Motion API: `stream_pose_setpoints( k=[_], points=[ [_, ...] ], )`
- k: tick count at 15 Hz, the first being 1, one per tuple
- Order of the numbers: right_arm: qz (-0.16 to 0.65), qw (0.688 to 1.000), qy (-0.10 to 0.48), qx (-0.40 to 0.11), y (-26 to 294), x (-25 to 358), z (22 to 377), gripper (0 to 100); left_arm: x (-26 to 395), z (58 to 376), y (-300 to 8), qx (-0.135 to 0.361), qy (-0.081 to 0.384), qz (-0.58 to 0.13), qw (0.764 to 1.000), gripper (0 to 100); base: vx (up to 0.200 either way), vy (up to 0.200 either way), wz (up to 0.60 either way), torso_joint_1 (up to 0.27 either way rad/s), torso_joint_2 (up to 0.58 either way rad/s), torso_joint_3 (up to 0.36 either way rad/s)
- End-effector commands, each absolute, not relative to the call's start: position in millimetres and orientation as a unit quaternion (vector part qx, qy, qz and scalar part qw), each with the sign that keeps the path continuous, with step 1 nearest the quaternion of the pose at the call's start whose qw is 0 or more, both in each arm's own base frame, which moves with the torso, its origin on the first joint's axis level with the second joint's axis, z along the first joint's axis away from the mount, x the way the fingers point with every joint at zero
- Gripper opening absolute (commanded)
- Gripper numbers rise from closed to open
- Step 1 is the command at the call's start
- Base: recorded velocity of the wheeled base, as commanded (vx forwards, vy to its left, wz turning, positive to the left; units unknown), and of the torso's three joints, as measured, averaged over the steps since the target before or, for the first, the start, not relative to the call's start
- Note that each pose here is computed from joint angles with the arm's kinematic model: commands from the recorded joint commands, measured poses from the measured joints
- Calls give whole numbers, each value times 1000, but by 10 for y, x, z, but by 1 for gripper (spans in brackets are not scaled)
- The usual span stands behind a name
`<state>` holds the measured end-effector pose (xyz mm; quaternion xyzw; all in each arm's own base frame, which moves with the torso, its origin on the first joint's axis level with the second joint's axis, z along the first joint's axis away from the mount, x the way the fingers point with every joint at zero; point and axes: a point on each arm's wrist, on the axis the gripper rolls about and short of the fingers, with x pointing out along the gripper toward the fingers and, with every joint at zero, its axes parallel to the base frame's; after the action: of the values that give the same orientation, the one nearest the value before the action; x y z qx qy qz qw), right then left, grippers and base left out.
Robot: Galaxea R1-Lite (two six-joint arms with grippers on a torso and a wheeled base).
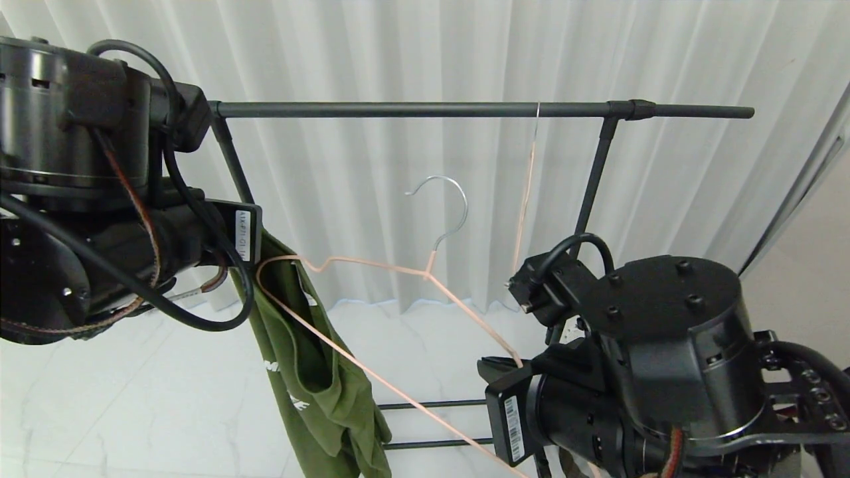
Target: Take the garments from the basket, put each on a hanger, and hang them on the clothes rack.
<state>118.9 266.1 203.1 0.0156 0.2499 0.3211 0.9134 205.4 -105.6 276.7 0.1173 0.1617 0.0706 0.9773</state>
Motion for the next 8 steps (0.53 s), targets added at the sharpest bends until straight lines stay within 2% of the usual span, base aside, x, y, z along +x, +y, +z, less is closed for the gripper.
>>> stream_pose_setpoints(
  k=[1, 8],
  points=[
    [307, 919, 246, 19, 2649, 1231, 2030, 0, 2096, 2719, -1076, 124, 170, 76, 975, 0, 0, 0, 0, 0, 0, 0],
    [303, 925, 228, 37, 2697, 1223, 2063, 0, 2009, 2693, -1262, 131, 168, 33, 976, 0, 0, 0, 0, 0, 0, 0]
  ],
)
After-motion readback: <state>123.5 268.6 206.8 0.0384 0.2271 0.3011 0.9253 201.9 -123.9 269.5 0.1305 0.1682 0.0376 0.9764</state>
